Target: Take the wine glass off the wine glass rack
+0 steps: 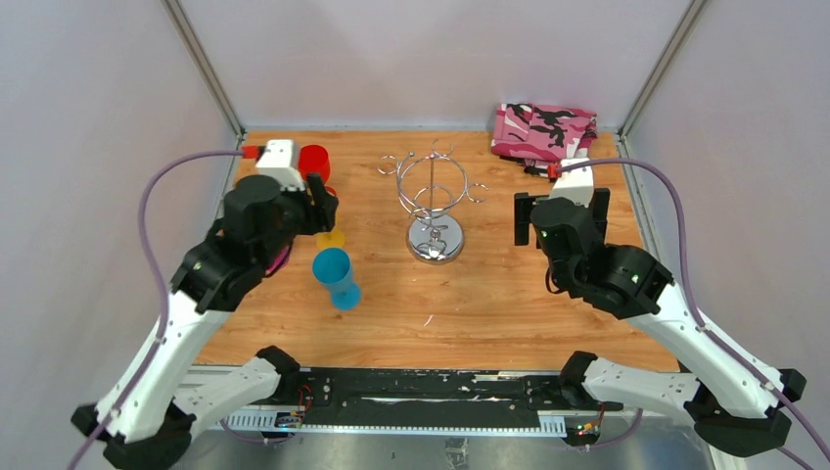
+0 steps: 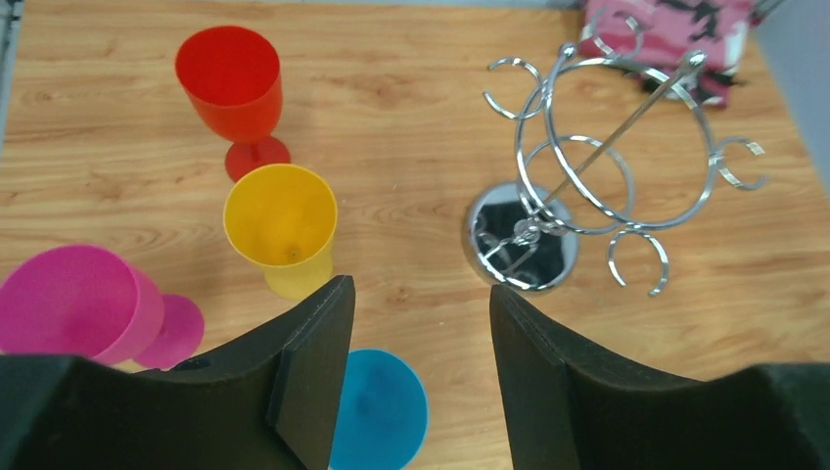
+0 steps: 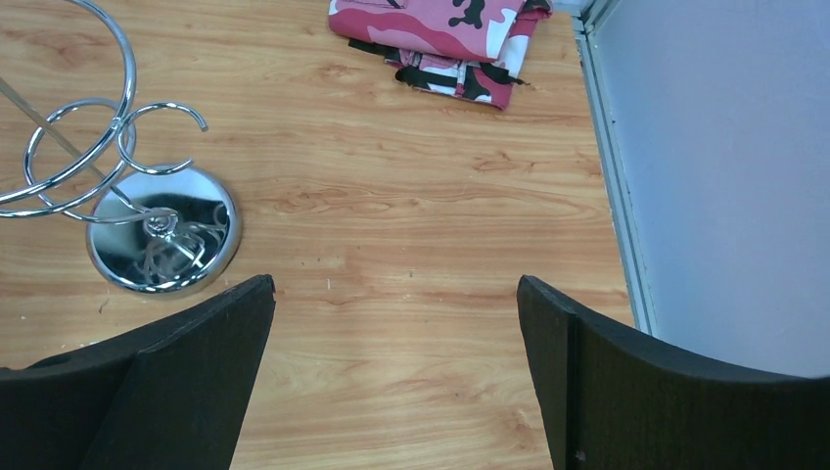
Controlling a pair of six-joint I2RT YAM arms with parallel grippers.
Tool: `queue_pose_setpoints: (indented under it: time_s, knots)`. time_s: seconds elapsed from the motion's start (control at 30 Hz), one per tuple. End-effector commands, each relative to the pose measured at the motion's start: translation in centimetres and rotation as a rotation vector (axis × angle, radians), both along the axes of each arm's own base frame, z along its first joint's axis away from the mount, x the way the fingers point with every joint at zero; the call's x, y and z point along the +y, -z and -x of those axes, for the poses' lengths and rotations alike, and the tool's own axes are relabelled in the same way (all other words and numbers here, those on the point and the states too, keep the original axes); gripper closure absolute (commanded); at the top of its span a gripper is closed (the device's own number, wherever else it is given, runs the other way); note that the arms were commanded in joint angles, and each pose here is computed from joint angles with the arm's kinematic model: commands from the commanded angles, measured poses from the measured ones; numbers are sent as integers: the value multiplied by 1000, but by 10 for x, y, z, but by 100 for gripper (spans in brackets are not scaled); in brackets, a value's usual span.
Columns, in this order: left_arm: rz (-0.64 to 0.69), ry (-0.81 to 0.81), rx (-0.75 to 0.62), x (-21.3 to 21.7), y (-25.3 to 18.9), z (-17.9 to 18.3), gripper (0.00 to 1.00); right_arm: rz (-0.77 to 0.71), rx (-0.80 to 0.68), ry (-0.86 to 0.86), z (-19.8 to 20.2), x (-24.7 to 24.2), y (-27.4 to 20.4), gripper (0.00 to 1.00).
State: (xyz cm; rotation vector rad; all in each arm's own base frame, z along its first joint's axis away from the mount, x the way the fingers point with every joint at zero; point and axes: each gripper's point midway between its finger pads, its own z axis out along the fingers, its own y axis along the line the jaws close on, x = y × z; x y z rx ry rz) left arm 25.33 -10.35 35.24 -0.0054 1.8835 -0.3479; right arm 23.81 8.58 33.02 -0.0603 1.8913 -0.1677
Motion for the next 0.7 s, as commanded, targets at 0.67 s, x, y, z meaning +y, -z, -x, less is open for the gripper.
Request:
queue_pose_setpoints:
  time_s: [0.67]
  knots:
    - [-141, -292, -56, 45, -5, 5, 38, -40, -105, 1, 12, -19, -16, 1]
